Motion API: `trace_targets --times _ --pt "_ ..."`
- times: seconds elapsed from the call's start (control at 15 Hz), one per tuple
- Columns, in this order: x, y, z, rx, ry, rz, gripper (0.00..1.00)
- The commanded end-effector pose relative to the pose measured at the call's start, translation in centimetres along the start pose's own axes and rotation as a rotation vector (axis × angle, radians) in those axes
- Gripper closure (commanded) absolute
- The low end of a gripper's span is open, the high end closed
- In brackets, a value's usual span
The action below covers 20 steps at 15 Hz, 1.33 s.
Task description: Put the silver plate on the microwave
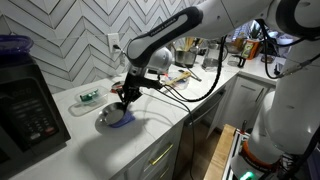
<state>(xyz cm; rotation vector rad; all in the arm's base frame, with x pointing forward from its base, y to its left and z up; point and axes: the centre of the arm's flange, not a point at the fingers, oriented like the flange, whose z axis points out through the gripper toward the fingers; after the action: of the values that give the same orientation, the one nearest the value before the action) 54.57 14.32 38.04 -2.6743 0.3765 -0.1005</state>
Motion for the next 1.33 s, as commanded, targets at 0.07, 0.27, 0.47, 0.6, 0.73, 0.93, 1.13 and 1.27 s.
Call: trace_targets --times 0.07,0.27,0.47,0.6,0.73,0.93,1.13,1.27 --pt "-3.4 0.1 -8.5 0.205 0.095 -0.109 0.99" --pt "-4.3 0.2 -14.6 0.325 0.209 -0.064 0.99" --pt "-4.4 -2.0 -20.1 0.338 0.224 -0.124 0.99" --pt "-3.6 -1.9 -18.9 0.340 0.257 -0.104 0.98" --pt "-3.6 -1.9 -18.8 0.339 0.256 -0.104 0.98" --pt "-2.5 -4.1 -19.4 0.413 0.331 -0.076 0.99" --pt "-2.2 -8.6 -24.9 0.511 0.482 -0.075 0.99" --pt "-1.5 -12.8 -28.4 0.579 0.567 -0.087 0.99"
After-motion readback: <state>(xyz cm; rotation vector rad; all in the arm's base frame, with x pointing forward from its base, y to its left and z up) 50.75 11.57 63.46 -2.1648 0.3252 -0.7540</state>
